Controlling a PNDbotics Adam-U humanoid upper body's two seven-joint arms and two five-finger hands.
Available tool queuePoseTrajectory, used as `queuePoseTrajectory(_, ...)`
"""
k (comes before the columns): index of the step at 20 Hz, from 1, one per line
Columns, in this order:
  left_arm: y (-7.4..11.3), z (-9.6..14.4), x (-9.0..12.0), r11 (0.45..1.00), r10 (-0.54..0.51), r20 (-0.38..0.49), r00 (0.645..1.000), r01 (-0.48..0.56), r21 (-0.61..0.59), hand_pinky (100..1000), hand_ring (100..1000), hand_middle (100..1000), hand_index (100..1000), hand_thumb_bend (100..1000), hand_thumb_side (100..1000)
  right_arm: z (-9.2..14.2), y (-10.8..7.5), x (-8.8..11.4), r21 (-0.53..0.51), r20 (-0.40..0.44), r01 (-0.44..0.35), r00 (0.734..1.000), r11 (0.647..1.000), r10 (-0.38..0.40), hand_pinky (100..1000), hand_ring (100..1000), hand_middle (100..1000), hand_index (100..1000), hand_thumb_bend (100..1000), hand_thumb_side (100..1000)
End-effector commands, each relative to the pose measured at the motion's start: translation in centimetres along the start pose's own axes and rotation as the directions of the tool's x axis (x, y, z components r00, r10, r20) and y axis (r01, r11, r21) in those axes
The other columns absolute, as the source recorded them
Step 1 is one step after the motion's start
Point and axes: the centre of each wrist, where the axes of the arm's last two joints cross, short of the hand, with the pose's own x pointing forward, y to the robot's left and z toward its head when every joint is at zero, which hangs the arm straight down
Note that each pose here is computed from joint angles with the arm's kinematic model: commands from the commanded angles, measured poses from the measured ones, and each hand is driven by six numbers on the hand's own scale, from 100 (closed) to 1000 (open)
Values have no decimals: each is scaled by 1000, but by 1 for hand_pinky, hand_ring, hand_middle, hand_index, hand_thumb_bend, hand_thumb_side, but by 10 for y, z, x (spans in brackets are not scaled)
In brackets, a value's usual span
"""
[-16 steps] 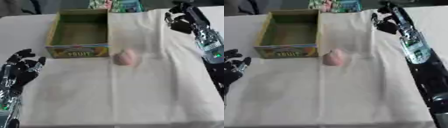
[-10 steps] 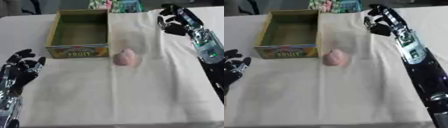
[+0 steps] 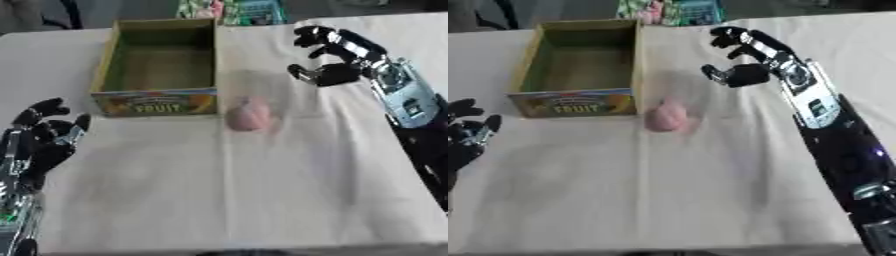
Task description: Pick up objects on the table and place them in the box.
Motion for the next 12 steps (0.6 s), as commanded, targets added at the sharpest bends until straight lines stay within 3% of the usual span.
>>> queuePoseTrajectory(1,7,-3,8,1000,-22,29,999,22,1,565,528,601,742,476,100,-5,-6,5,40,11,-57,998,998,57,800,905,810,944,347,341)
queuePoseTrajectory(12,6,-3,8,1000,-19,29,999,19,-2,565,528,601,742,475,100,-24,18,5,147,15,-91,996,985,90,798,898,783,910,331,331)
